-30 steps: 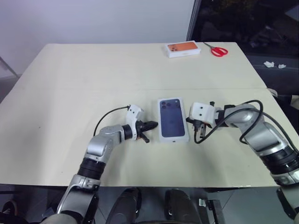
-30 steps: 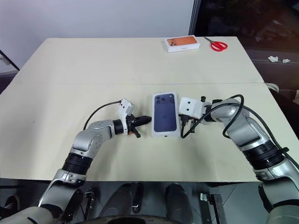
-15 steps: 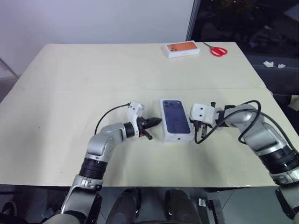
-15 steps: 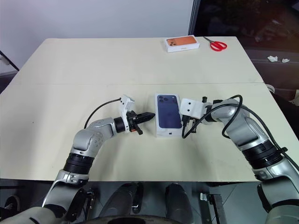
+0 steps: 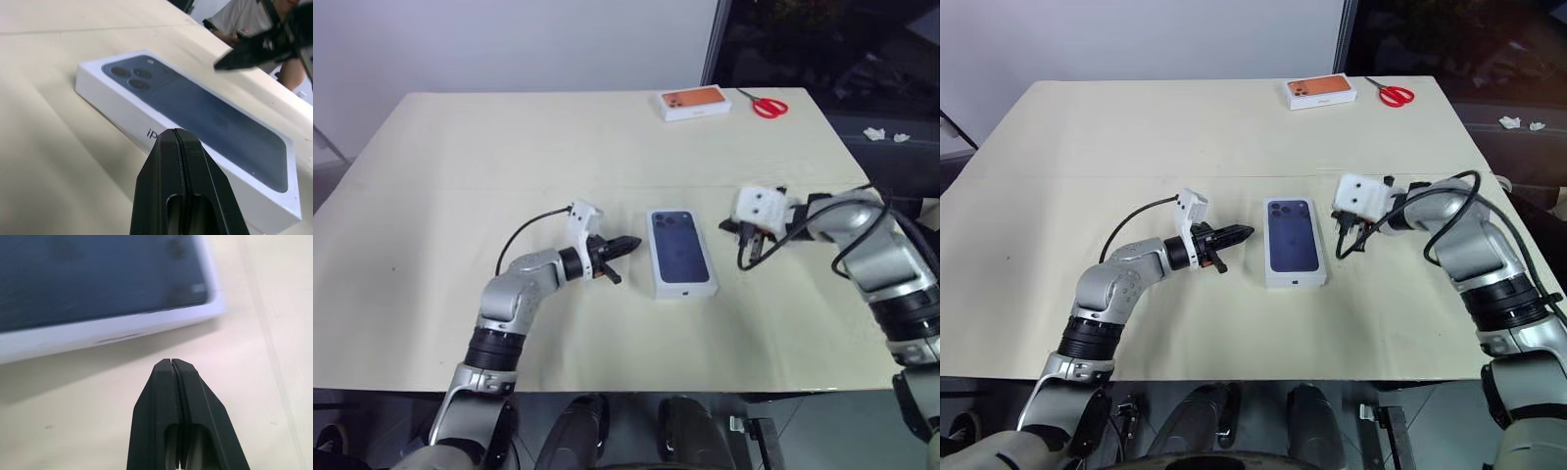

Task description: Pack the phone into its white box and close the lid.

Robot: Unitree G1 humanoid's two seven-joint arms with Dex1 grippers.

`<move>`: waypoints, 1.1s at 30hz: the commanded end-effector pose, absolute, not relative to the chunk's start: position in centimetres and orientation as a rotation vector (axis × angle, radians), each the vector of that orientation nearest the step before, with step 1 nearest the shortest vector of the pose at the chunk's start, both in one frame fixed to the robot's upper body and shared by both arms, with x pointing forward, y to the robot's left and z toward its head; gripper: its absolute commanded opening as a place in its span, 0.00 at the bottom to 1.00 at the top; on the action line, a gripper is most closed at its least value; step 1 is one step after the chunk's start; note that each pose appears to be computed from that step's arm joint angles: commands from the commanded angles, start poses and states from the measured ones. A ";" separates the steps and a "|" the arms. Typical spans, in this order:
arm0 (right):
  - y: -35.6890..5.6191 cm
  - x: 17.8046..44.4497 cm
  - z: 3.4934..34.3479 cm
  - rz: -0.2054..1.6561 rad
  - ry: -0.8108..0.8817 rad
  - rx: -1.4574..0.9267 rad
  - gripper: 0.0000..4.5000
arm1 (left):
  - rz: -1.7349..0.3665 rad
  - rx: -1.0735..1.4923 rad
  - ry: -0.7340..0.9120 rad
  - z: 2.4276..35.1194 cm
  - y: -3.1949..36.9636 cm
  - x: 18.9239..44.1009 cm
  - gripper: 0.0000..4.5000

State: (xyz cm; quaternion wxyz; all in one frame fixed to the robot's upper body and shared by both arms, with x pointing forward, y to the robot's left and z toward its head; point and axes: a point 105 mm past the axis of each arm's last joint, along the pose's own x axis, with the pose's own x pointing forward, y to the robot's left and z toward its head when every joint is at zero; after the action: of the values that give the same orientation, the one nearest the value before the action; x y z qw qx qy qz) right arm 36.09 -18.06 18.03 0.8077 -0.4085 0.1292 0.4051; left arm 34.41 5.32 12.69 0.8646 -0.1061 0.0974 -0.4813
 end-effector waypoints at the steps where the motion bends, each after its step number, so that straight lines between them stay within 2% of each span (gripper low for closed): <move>1: -16.2 35.5 19.9 0.920 0.201 -0.770 0.00 | -1.046 -0.240 0.066 16.1 3.5 35.0 0.00; 4: -16.4 34.0 16.7 0.992 0.297 -0.886 0.00 | -1.077 -0.200 0.089 14.9 0.9 34.8 0.00; 6: -16.4 32.9 14.9 1.042 0.353 -0.860 0.00 | -1.109 -0.154 0.125 13.4 -0.1 34.1 0.00; 11: -15.6 30.9 11.8 1.105 0.418 -0.865 0.00 | -1.188 0.022 0.248 8.5 -0.2 31.9 0.00; 16: -15.3 31.4 12.5 1.074 0.397 -0.835 0.00 | -1.129 0.071 0.254 7.5 1.3 32.6 0.00; 21: -14.6 33.7 15.4 0.978 0.312 -0.649 0.00 | -1.070 -0.071 0.181 10.4 2.4 34.1 0.00; 22: -14.6 34.1 15.8 0.965 0.313 -0.590 0.00 | -1.071 -0.083 0.169 10.8 2.8 34.1 0.12; 24: -14.6 34.4 16.5 0.948 0.296 -0.508 0.12 | -1.042 -0.079 0.125 12.1 4.5 34.5 0.26; 25: -14.6 34.4 16.8 0.946 0.283 -0.498 0.20 | -1.020 -0.069 0.103 12.7 5.4 34.7 0.39; 30: -14.5 34.2 18.8 0.966 0.213 -0.381 0.76 | -0.948 0.012 0.068 14.5 11.8 34.2 0.97; 32: -14.9 33.9 19.3 0.978 0.200 -0.375 0.99 | -0.950 0.026 0.092 14.4 13.6 33.3 1.00; 33: -15.3 33.7 19.4 0.987 0.200 -0.378 0.99 | -0.948 0.022 0.104 14.2 14.5 32.9 1.00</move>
State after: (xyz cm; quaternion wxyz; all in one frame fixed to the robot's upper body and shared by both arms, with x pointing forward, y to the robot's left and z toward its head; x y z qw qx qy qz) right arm 34.04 -15.04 17.34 0.8598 -0.1730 0.1304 0.4623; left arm 33.70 14.13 13.25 0.8949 0.0166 0.0659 -0.4410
